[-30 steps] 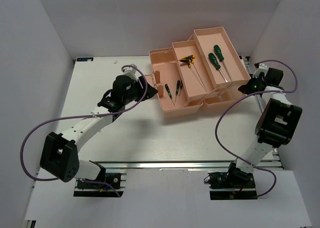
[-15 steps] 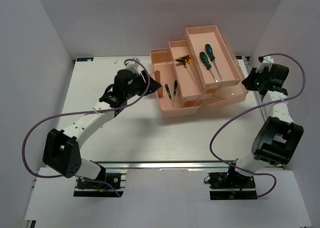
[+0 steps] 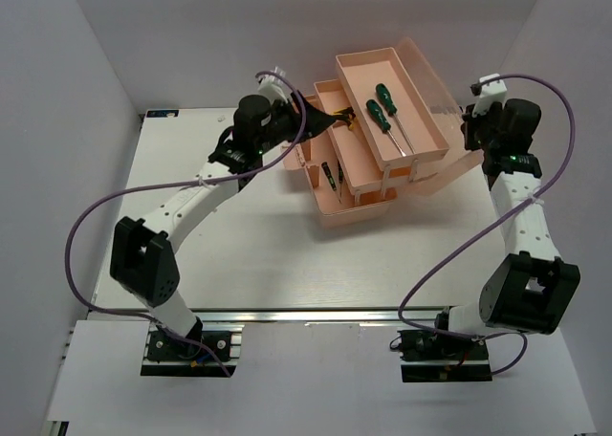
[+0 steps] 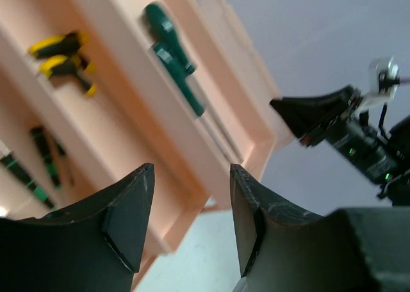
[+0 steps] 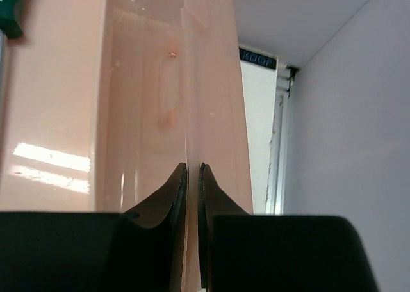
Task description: Sort the tools into containers
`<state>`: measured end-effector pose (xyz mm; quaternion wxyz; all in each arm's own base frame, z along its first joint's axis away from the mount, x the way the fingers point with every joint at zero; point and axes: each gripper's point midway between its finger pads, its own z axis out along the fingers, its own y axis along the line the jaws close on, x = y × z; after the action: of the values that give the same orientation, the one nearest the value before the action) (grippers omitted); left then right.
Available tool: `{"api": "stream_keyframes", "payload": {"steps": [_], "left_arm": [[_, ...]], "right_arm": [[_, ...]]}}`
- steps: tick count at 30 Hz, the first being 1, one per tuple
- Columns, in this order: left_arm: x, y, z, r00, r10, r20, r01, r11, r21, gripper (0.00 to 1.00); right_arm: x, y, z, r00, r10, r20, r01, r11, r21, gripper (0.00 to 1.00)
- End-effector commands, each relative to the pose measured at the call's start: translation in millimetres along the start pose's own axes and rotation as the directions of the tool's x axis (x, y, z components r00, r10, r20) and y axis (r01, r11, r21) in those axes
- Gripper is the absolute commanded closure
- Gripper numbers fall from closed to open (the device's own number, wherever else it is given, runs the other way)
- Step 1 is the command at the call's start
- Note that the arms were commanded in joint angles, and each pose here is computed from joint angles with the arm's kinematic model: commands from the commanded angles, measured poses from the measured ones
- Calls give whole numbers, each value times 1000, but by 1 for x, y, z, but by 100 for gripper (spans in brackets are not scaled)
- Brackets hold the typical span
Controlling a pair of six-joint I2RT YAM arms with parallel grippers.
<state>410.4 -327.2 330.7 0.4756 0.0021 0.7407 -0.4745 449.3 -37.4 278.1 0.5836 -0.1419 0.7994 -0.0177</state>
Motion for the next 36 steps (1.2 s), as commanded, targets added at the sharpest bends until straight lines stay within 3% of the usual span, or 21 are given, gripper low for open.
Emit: {"api": "stream_keyframes", "payload": {"steps": [1,11,19,36], "left_arm": [[-17,-25,18,999,-46,21,44,997,66,39],[-58,-46,99,977,-195,86,180,970,163,35],[-68,-35,142,942,-294,159,264,946,187,29],[-61,-22,157,909,-377,176,336,915,224,29]], "right_arm": [[-132,-6,-41,912,-212,352,177,976,130,100],[-173,60,-66,796,-397,458,364,917,162,100],[-170,116,-83,718,-480,504,481,866,140,100],[-140,170,-96,717,-469,516,536,844,24,100]]}}
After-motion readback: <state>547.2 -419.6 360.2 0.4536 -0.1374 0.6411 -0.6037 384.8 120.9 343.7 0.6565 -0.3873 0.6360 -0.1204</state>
